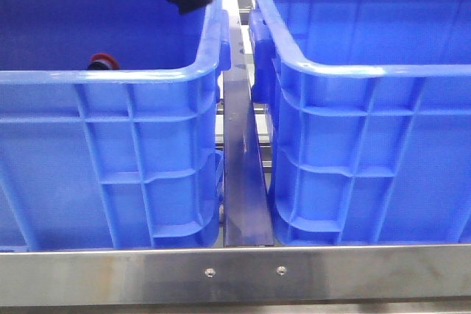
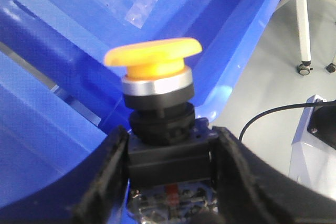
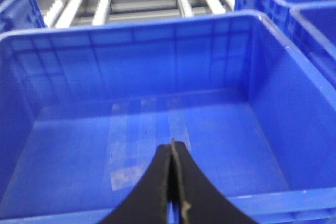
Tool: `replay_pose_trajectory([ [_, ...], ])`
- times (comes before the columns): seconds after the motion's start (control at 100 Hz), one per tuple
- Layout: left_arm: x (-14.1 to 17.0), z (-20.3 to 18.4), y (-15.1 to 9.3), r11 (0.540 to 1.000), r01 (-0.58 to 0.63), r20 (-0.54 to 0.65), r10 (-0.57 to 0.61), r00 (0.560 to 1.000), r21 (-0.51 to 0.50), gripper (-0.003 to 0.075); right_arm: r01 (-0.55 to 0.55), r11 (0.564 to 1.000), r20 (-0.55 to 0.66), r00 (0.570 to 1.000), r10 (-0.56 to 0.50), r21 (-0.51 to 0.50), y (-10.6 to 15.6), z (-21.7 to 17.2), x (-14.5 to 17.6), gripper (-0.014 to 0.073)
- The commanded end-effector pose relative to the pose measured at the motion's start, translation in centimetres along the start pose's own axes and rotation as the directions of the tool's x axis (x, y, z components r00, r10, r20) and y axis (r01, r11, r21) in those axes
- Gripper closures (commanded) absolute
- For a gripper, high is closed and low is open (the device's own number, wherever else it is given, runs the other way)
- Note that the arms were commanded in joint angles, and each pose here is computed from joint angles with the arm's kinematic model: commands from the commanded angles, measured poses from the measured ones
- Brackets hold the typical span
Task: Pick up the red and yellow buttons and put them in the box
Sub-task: 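Pass the yellow button from the left gripper to the right gripper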
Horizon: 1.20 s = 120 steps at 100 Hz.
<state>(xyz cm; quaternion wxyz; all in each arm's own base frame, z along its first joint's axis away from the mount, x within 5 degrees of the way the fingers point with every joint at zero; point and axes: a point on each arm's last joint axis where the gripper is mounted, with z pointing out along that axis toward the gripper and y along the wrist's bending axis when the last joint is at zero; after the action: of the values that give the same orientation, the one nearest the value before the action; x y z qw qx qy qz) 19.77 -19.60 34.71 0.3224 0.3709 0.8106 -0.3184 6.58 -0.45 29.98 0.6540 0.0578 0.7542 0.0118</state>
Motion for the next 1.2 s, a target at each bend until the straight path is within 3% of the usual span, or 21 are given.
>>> replay_pose_trajectory([
  [0.0, -1.4, -1.2, -0.8, 1.000, 0.007, 0.105, -0.007, 0.994, 0.006, 0.0627, 0.001, 1.000, -0.010, 1.000, -0.001, -0.001, 0.4, 1.0, -3.1, 0.0660],
  [0.14, -1.4, -1.2, -0.8, 1.000, 0.007, 0.105, -0.007, 0.994, 0.005, 0.0627, -0.037, 0.999, -0.178, 0.983, 0.038, 0.010, 0.8, 3.4, -5.6, 0.0599],
  [0.21, -1.4, -1.2, -0.8, 1.000, 0.007, 0.105, -0.007, 0.994, 0.005, 0.0627, -0.099, 0.995, -0.241, 0.966, 0.095, -0.004, 1.3, 4.6, -6.7, 0.0468],
  [0.33, -1.4, -1.2, -0.7, 1.000, 0.007, 0.109, -0.007, 0.994, 0.003, 0.0627, -0.187, 0.981, -0.338, 0.928, 0.156, -0.060, 2.4, 6.5, -8.1, 0.0167],
  [0.4, -1.5, -1.2, -0.7, 1.000, 0.007, 0.111, -0.007, 0.994, 0.002, 0.0627, -0.232, 0.965, -0.389, 0.906, 0.168, -0.124, 3.3, 7.5, -8.6, 0.0093],
  [0.55, -1.5, -1.2, -0.7, 1.000, 0.007, 0.111, -0.007, 0.994, 0.002, 0.0627, -0.392, 0.866, -0.498, 0.843, 0.203, -0.311, 6.0, 9.5, -9.1, 0.0110],
  [0.74, -1.5, -1.2, -0.7, 1.000, 0.007, 0.111, -0.007, 0.994, 0.002, 0.0627, -0.581, 0.641, -0.608, 0.764, 0.216, -0.502, 9.9, 11.4, -8.8, 0.0110],
  [0.84, -1.5, -1.2, -0.7, 1.000, 0.007, 0.111, -0.007, 0.994, 0.002, 0.0627, -0.622, 0.562, -0.650, 0.737, 0.186, -0.545, 11.9, 12.4, -8.1, 0.0110],
  [0.98, -1.5, -1.2, -0.7, 1.000, 0.007, 0.111, -0.007, 0.994, 0.001, 0.0627, -0.661, 0.495, -0.706, 0.697, 0.126, -0.564, 14.6, 13.6, -7.2, 0.0110],
  [1.19, -1.5, -1.2, -0.7, 1.000, 0.007, 0.116, -0.007, 0.993, -0.002, 0.0627, -0.678, 0.466, -0.743, 0.666, 0.064, -0.568, 17.1, 14.8, -6.5, 0.0110],
])
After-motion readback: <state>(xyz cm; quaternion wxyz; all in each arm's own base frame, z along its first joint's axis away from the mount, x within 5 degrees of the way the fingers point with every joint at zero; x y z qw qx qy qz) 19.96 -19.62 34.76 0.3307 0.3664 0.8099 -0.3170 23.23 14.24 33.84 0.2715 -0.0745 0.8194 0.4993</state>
